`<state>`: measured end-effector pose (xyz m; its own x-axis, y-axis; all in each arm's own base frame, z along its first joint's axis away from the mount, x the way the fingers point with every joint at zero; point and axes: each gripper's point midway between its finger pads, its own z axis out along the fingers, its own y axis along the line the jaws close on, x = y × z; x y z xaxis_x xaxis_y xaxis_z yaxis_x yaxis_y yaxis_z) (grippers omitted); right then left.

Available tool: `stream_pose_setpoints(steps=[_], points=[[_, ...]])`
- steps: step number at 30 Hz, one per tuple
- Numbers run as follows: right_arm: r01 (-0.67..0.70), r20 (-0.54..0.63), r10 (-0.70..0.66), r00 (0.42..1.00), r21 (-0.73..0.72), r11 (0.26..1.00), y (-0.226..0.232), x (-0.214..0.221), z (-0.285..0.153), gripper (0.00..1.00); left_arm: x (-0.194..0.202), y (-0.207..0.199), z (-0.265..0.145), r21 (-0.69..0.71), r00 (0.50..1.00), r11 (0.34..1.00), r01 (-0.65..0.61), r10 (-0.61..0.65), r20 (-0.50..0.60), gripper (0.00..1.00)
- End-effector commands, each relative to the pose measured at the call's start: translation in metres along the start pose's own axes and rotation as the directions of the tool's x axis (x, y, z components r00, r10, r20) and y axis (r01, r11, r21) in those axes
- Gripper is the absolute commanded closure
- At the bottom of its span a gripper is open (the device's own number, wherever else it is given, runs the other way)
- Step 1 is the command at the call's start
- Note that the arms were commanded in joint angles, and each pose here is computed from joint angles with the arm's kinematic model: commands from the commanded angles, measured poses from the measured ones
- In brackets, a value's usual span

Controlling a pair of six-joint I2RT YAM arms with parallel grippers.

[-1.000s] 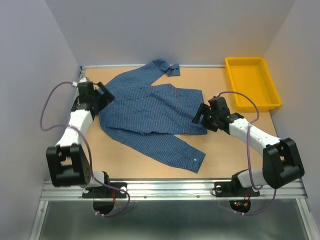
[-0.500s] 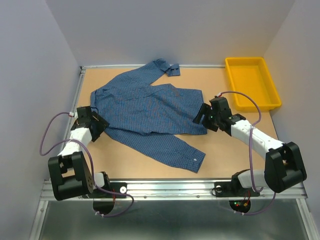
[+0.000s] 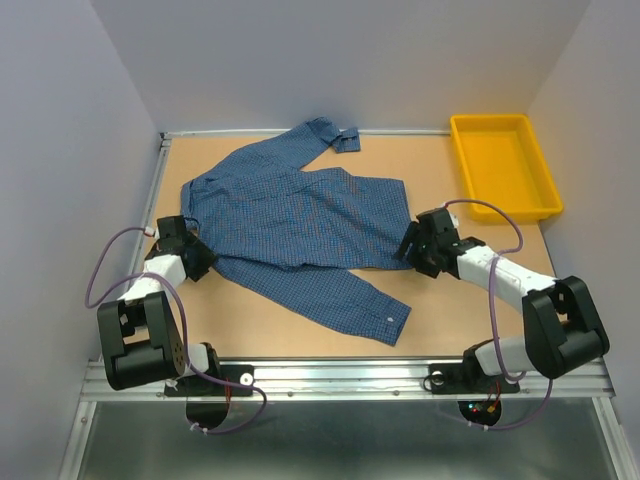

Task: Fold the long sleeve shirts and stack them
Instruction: Flatten the shirt out

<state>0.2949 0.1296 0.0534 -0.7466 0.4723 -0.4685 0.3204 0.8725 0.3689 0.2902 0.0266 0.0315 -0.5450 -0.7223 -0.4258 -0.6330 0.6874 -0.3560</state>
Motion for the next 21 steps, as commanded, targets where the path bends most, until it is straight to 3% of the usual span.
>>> stream_pose_setpoints(steps=[1,7,10,11,15,21], points=[[-0.039,0.056,0.035,0.998,0.069,0.997,-0.016,-0.003,0.011,0.27,-0.002,-0.002,-0.001,0.018,1.0,1.0,-0.022,0.022,0.01,0.53],[-0.049,0.098,0.038,0.994,0.115,0.992,-0.031,-0.005,0.014,0.33,-0.002,-0.002,0.0,0.02,0.999,0.999,-0.031,0.031,0.009,0.64],[-0.05,0.081,0.041,0.996,0.108,0.993,-0.029,-0.001,0.021,0.38,-0.001,-0.002,0.002,0.022,0.999,0.999,-0.047,0.047,0.0,0.76],[-0.052,0.082,0.044,0.996,0.098,0.994,-0.028,0.0,0.023,0.39,-0.001,-0.002,0.001,0.02,0.998,0.998,-0.055,0.055,-0.005,0.87],[-0.056,0.084,0.05,0.995,0.071,0.996,-0.023,-0.001,0.028,0.5,-0.006,-0.003,-0.006,0.013,0.997,0.997,-0.076,0.076,-0.002,1.0],[-0.022,0.088,0.019,0.996,0.041,0.999,-0.014,-0.006,0.03,0.72,-0.033,-0.012,-0.032,-0.006,0.991,0.993,-0.118,0.118,0.062,1.0]])
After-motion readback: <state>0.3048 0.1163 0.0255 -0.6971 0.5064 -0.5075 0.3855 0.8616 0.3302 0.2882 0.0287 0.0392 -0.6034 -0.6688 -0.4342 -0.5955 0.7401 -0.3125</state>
